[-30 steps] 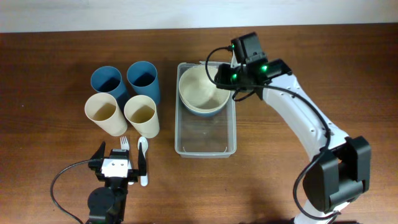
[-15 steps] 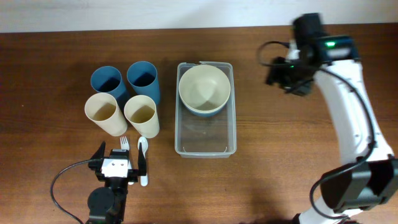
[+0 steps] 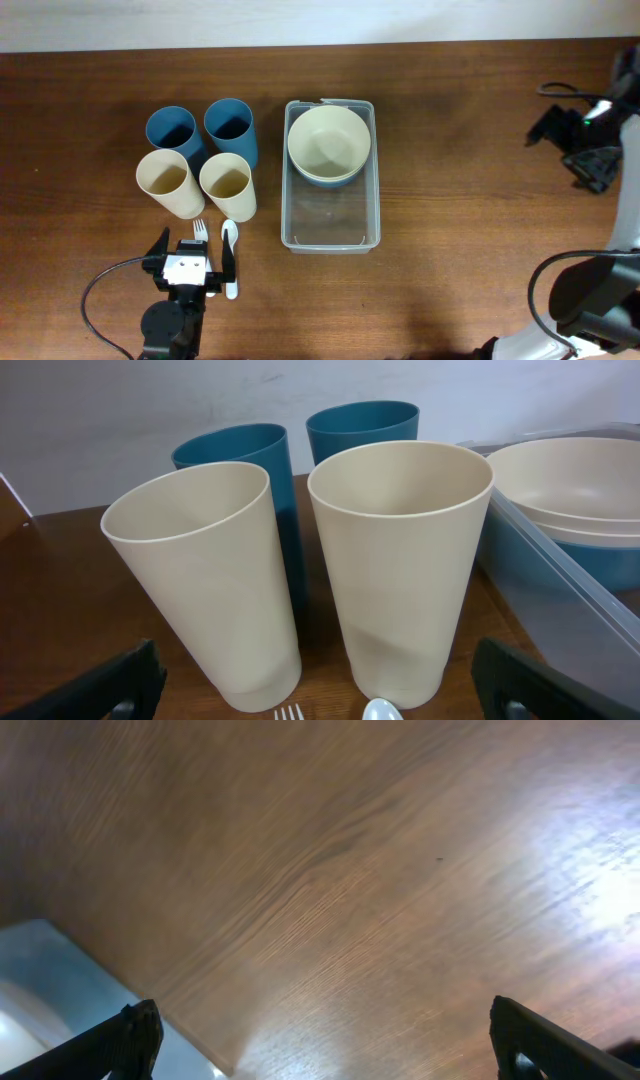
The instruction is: Pack container
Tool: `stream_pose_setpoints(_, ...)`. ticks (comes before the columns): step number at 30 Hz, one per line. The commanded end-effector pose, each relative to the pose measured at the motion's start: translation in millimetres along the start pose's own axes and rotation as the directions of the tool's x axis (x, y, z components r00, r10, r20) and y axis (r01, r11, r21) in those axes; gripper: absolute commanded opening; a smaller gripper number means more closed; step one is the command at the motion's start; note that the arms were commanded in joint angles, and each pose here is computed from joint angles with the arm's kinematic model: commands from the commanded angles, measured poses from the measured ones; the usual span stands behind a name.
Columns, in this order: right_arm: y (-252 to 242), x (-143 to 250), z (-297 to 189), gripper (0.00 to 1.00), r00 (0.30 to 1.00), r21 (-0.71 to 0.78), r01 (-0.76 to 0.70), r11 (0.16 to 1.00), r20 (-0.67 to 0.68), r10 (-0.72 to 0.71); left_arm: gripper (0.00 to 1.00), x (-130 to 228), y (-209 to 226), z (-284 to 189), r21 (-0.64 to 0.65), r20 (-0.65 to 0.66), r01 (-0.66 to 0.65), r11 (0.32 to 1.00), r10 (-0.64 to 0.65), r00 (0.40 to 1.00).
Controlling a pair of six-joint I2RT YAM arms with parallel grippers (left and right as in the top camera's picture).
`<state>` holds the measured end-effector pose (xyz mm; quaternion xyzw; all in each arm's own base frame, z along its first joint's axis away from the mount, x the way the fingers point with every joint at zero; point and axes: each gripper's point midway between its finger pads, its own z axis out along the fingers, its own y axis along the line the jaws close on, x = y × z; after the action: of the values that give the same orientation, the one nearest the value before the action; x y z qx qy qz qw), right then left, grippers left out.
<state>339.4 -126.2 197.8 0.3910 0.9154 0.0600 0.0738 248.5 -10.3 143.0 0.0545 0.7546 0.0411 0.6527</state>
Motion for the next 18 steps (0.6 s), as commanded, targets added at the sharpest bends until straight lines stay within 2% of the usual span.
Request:
stream_pose_setpoints(1,-11,-7,-13,0.99,0.999,-0.006,-0.027,1.0,0.042,0.027,1.0,0,-1,0,0.005,0.006,-0.016,1.0,0.016,1.0)
stream_pose_setpoints(9,-18,-11,-14,0.99,0.998,-0.004,-0.047,0.999,0.046,0.047,1.0,0,-1,0,0.006,0.007,-0.015,1.0,0.015,1.0)
stream_pose_setpoints(18,-18,-11,-14,0.99,0.998,-0.004,-0.047,0.999,0.046,0.047,1.0,-4,-17,-1,0.102,0.028,-0.016,0.995,0.013,1.0)
